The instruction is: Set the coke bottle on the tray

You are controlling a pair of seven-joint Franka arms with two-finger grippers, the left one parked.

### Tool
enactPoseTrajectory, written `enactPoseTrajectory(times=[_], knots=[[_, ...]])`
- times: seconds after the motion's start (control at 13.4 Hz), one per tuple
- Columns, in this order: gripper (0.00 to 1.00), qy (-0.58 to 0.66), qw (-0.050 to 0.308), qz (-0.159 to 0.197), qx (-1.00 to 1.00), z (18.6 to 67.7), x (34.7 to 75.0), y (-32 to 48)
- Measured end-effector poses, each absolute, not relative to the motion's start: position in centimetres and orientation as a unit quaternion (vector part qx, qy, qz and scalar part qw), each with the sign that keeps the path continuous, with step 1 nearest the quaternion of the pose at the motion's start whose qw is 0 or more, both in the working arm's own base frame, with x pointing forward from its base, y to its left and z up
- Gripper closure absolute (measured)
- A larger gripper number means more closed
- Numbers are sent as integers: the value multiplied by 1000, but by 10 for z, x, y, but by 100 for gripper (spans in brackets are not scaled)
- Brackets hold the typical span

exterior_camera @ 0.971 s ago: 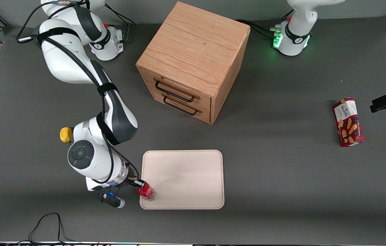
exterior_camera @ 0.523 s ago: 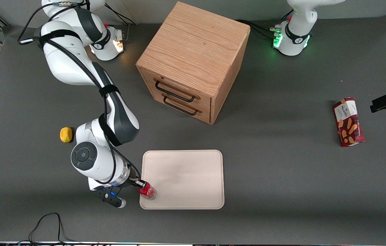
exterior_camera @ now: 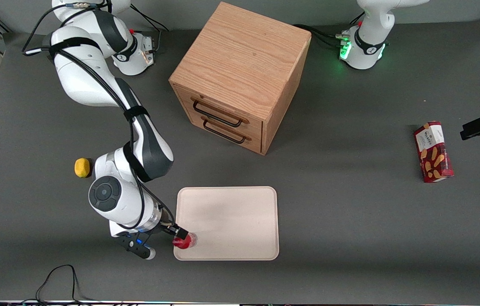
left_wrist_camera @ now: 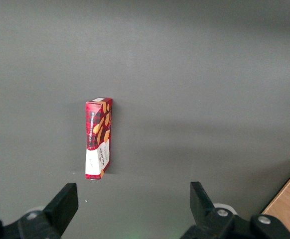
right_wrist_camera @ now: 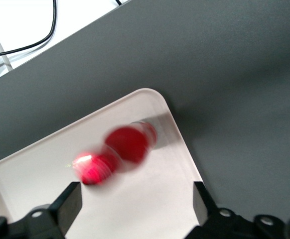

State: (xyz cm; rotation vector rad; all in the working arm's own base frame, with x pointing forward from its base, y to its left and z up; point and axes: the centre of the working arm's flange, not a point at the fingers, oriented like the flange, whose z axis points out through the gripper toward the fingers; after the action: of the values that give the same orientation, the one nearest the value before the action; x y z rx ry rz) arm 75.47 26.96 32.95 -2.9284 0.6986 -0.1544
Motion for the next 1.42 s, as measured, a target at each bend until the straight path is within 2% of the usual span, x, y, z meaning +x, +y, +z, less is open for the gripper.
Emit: enactPoseTrajectory(times=[0.67,1.12,1.42], knots=[[0,228,49,-54,-971,337,754,268],[0,171,-16,25,-985,391,728,239],[0,100,-17,59,-993,440,700,159]])
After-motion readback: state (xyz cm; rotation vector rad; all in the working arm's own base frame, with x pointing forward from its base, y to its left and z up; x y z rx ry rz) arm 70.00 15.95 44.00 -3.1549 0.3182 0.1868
